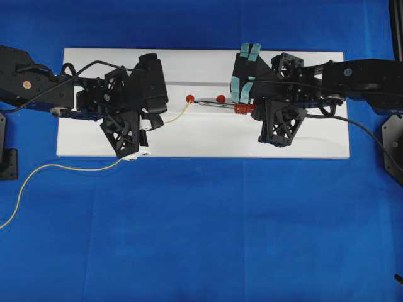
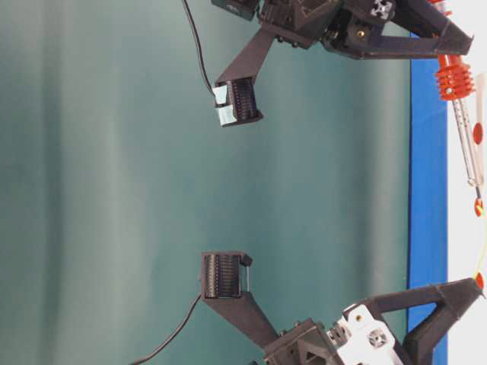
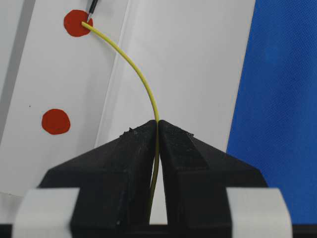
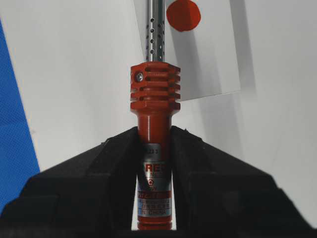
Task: Touch the tip of the soldering iron to the tip of the solder at the mark.
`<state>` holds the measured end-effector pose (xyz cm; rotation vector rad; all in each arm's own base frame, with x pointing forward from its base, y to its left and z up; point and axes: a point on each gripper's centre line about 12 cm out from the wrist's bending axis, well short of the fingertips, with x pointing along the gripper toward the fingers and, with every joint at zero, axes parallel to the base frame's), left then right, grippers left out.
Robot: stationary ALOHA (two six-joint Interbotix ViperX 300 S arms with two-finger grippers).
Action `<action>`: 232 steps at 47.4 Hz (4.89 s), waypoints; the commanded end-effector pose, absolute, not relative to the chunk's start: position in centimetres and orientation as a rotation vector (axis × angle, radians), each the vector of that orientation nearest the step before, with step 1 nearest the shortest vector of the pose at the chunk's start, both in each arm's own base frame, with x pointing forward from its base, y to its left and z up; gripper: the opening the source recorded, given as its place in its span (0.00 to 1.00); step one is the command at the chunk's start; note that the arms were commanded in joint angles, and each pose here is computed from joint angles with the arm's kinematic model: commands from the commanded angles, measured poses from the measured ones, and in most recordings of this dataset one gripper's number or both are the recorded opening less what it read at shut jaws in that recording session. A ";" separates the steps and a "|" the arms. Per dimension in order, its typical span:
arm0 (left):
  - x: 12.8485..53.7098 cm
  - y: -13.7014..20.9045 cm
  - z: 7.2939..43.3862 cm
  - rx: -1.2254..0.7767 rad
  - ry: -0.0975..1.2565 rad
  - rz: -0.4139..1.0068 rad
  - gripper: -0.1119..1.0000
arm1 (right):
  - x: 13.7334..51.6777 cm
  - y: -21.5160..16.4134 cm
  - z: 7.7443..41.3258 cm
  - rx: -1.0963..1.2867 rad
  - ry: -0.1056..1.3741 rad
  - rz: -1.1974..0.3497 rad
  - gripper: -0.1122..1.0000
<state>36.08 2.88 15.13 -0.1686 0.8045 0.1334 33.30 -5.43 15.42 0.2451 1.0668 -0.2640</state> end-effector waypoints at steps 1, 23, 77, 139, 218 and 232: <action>36.3 3.0 15.8 -0.169 0.780 0.133 0.13 | 34.0 -5.6 16.6 0.240 1.023 -0.261 0.16; 36.3 2.9 15.7 -0.167 0.783 0.132 0.13 | 34.1 -6.0 16.6 0.240 1.013 -0.268 0.16; 36.3 2.9 15.8 -0.165 0.780 0.131 0.13 | 34.1 -6.0 16.5 0.240 1.014 -0.268 0.16; 35.9 2.9 16.8 -0.161 0.774 0.130 0.13 | 34.0 -5.9 16.4 0.240 1.019 -0.268 0.16; 32.7 2.5 20.2 -0.162 0.682 0.122 0.13 | 26.6 -4.7 17.9 0.307 0.976 -0.305 0.16; 36.4 2.2 20.8 -0.156 0.647 0.105 0.13 | 26.7 -4.7 17.9 0.307 0.974 -0.305 0.16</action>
